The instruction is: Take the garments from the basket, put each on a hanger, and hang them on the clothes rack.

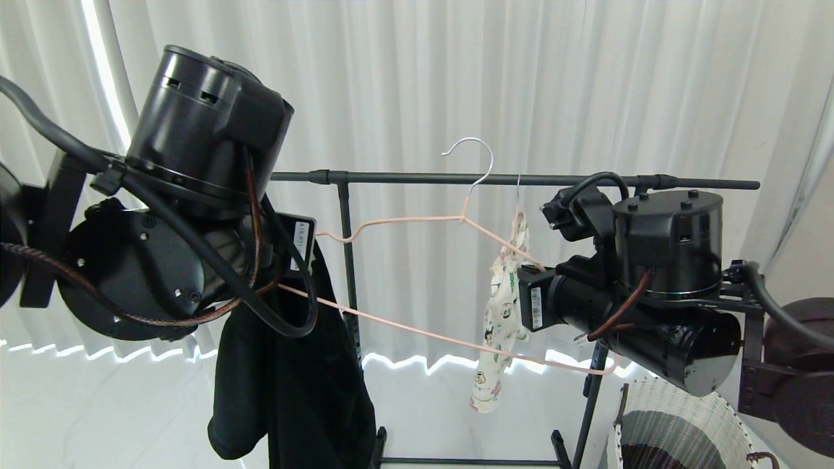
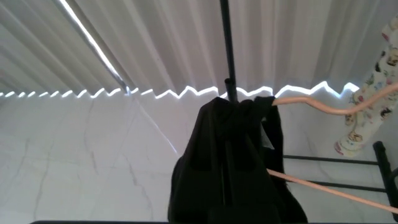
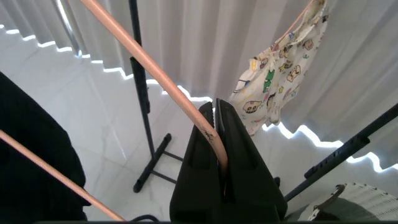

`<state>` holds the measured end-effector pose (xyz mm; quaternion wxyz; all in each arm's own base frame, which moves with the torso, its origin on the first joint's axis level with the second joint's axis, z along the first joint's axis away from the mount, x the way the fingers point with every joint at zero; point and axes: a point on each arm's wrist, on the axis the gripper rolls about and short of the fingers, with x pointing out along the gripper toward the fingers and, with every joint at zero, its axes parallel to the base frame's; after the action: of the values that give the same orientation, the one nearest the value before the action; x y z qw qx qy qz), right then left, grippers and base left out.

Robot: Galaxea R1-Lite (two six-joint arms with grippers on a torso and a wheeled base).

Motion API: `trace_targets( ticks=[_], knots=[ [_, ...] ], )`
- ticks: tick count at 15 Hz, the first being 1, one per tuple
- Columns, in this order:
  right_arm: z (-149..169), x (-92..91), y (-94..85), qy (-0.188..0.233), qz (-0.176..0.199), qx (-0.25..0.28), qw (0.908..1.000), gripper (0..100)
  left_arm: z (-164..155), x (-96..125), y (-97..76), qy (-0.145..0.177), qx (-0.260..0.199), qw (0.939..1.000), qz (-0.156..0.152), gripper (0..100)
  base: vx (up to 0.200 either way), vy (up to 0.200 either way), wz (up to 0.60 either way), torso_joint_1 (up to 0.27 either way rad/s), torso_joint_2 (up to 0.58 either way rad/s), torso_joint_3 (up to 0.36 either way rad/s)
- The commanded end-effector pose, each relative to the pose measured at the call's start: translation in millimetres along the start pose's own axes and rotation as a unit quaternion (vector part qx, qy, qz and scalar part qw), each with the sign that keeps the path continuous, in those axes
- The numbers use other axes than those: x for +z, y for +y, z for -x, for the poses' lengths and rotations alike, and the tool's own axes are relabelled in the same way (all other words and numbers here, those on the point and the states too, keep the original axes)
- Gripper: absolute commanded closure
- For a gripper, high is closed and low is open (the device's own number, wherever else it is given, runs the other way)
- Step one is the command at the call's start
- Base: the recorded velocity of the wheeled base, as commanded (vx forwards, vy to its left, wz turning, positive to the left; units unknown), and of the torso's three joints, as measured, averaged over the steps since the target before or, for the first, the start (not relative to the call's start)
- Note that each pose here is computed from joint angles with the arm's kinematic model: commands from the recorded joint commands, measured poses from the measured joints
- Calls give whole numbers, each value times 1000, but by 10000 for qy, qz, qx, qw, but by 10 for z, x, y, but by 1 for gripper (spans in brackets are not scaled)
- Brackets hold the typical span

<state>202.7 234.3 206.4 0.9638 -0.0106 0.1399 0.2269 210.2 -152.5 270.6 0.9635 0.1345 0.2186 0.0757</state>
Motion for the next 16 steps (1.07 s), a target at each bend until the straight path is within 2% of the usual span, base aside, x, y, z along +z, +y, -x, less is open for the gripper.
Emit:
trace_targets(
  ticks=[1, 6, 10, 16],
  knots=[
    [4, -20, 55, 31, 36, 87, 10000, 100, -22, -12, -26, 32, 6, 10000, -41, 100, 0, 0, 0, 0, 0, 0],
    [110, -52, 256, 37, 124, 465, 9988, 100, 71, -18, -134, -46, -234, 9996, -157, 100, 0, 0, 0, 0, 0, 0],
    [111, -54, 278, 41, 132, 510, 9986, 100, 190, -27, -218, -148, -476, 9984, -260, 100, 0, 0, 0, 0, 0, 0],
    [161, -99, 425, 100, 184, 837, 9963, 100, 343, 103, -264, -379, -885, 9953, -110, 100, 0, 0, 0, 0, 0, 0]
  ],
)
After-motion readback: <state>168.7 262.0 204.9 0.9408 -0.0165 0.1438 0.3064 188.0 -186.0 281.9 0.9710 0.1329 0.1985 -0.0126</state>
